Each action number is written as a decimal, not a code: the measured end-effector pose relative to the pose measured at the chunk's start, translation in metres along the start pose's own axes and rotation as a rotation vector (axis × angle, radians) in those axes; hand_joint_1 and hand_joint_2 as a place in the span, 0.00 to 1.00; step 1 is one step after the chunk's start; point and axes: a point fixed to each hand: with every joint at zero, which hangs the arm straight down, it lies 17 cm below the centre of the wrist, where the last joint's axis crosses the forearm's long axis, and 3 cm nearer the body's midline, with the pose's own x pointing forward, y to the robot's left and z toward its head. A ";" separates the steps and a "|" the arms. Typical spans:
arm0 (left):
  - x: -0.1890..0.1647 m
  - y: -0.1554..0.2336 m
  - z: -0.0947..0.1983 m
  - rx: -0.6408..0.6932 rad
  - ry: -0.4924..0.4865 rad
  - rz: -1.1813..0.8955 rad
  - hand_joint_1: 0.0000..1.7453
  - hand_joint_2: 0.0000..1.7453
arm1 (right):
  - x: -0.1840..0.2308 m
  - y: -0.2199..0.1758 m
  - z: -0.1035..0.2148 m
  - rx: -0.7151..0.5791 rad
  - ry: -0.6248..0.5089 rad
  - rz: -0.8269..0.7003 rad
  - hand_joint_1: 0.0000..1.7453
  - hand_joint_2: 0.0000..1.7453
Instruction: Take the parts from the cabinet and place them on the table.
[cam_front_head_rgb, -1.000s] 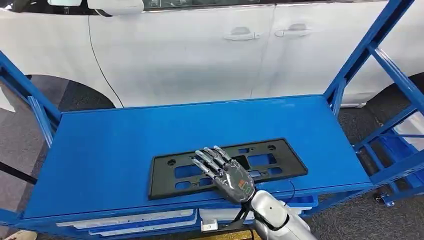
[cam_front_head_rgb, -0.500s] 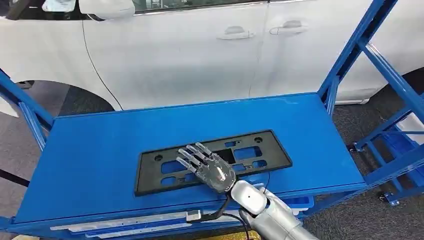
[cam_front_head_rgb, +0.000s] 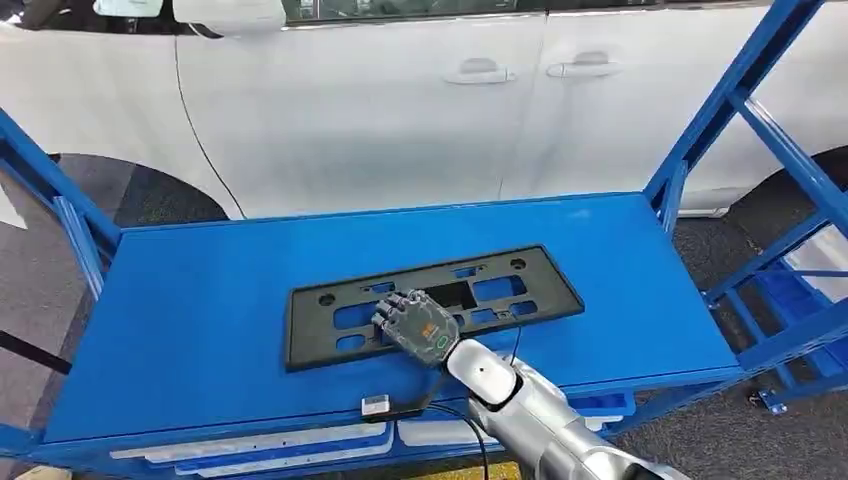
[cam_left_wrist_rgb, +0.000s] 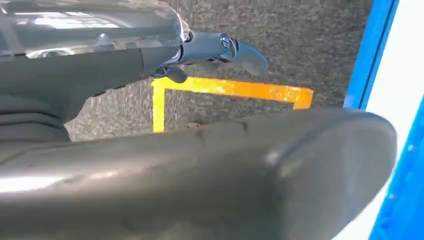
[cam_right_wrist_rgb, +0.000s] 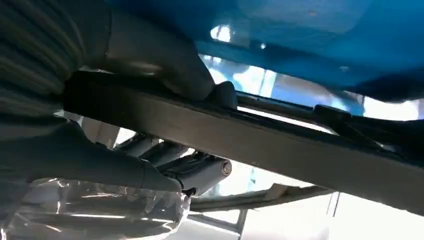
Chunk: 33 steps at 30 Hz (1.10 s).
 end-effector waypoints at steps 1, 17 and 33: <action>0.000 0.001 0.000 0.000 0.001 0.000 0.00 0.00 | -0.001 0.002 0.001 0.006 0.005 -0.003 1.00 1.00; 0.013 0.002 0.003 -0.019 -0.102 -0.012 0.00 1.00 | -0.007 -0.001 -0.001 -0.015 0.032 -0.030 1.00 1.00; 0.020 -0.005 0.004 -0.067 -0.136 -0.018 0.00 1.00 | -0.105 -0.208 0.043 -0.871 0.096 -0.776 1.00 1.00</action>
